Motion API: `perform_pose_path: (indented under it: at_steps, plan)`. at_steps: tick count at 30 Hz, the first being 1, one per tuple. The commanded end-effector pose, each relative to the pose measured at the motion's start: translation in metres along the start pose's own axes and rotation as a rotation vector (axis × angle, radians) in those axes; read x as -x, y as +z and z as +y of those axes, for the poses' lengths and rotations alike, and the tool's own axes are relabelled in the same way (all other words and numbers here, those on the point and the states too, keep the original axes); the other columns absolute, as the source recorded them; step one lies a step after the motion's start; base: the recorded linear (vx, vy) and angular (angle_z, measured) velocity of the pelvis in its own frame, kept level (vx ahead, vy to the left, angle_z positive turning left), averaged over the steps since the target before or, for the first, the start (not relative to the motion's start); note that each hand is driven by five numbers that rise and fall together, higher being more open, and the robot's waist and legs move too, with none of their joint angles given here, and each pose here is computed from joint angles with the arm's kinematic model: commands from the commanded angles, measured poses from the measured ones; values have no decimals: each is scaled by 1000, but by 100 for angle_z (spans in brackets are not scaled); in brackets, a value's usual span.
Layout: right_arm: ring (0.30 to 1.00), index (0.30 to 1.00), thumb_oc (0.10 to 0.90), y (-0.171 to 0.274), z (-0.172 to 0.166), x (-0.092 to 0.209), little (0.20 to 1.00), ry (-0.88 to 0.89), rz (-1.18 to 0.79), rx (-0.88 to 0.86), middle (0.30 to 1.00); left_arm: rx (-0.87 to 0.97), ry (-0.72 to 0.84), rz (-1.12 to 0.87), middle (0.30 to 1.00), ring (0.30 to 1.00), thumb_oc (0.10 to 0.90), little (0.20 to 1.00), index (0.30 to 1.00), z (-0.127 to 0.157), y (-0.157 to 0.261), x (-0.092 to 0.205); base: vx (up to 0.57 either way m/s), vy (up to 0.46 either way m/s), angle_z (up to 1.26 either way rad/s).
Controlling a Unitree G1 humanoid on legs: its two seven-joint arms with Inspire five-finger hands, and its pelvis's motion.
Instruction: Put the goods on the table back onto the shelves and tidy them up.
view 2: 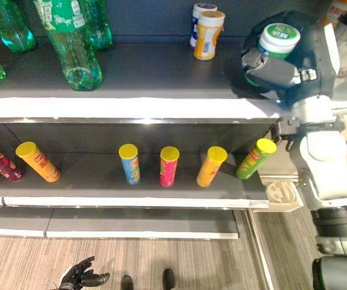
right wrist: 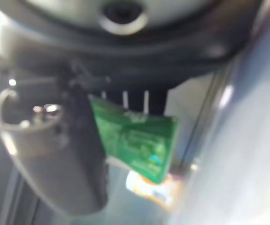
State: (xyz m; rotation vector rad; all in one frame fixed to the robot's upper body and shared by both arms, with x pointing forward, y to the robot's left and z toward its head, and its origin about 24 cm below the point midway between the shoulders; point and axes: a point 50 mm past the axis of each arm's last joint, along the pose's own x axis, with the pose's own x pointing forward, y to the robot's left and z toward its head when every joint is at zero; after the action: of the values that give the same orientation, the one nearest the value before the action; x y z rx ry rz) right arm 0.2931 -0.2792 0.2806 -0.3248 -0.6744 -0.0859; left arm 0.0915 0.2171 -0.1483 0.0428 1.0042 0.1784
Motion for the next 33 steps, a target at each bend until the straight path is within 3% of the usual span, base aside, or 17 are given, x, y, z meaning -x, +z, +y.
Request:
perform_pose_path:
  at_steps: [1, 8, 9, 10, 25, 33]
  plan:
    - [300, 300, 400, 39, -8, -20, 300, -55, -186, -13, 300, -53, 1, -56, 900, 900, 800, 900, 900, 13, 15, -2, 0, -1, 5]
    - [300, 300, 400, 40, -17, -20, 300, -94, -188, 32, 300, -57, 1, -67, 900, 900, 800, 900, 900, 14, 17, -1, 1, -1, 8]
    - [533, 533, 555, 38, -19, -22, 533, -99, -174, 41, 533, -57, 4, -66, 900, 900, 800, 900, 900, 15, 17, -2, -2, 1, 3]
    - [900, 900, 800, 38, -19, -22, 900, -99, -175, 41, 900, -56, 4, -66, 900, 900, 800, 900, 900, 15, 17, -2, 0, 0, 0]
    - [900, 900, 800, 39, -28, -23, 900, -109, -151, 83, 900, -52, 8, -56, 900, 900, 800, 900, 900, 15, 15, -2, 0, 0, 0]
    - [900, 900, 800, 26, -19, -17, 900, -96, -101, 22, 900, -59, 11, -50, 900, 900, 800, 900, 900, 14, 17, -3, 0, 0, 0]
